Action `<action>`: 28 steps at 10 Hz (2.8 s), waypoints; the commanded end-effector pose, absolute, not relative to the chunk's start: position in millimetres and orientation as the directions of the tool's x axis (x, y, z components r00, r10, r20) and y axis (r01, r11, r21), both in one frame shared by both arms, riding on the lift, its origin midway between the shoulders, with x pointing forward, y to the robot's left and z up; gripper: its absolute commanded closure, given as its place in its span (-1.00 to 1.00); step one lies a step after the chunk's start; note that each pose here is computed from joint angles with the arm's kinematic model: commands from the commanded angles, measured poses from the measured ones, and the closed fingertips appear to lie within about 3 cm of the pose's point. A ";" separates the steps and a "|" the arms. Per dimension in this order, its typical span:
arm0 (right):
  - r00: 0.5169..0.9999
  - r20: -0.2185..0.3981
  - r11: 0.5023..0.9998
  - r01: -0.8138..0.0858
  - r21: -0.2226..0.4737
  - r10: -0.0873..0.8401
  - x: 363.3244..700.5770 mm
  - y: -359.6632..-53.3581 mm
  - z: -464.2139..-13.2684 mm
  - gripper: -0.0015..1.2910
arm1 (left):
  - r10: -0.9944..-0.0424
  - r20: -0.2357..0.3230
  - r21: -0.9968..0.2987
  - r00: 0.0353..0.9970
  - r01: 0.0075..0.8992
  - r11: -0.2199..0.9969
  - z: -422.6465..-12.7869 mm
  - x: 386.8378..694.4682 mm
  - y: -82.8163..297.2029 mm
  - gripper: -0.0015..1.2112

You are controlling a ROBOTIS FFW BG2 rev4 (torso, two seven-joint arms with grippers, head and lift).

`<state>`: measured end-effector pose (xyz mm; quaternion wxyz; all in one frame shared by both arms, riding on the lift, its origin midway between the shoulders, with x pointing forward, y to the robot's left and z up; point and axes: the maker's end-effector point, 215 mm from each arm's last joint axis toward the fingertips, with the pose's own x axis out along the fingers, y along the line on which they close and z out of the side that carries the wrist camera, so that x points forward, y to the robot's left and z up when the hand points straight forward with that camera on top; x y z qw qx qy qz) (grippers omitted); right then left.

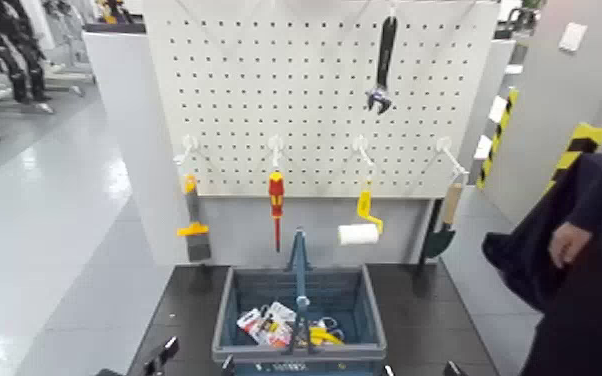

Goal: Put the black wrench into the crate.

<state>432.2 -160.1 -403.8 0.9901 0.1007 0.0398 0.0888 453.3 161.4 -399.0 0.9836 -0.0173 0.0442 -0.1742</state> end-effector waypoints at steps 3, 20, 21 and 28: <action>0.976 -0.005 0.959 -0.214 0.186 0.218 474.2 -179.7 -371.0 -0.84 | -0.361 -0.083 -0.049 0.929 0.358 0.932 -398.8 454.4 156.2 -0.61; 0.827 0.313 0.862 -0.505 0.047 0.467 651.2 -173.0 -140.1 -0.80 | -0.419 -0.083 -0.066 0.904 0.415 0.907 -393.5 468.6 136.3 -0.61; 0.812 0.327 0.852 -0.522 0.038 0.483 657.2 -170.3 -125.8 -0.80 | -0.421 -0.085 -0.066 0.903 0.417 0.907 -394.2 468.8 135.9 -0.61; 0.686 0.386 0.747 -0.665 -0.012 0.617 689.8 -139.7 -49.4 -0.78 | -0.452 -0.082 -0.065 0.888 0.448 0.892 -389.9 473.5 124.2 -0.61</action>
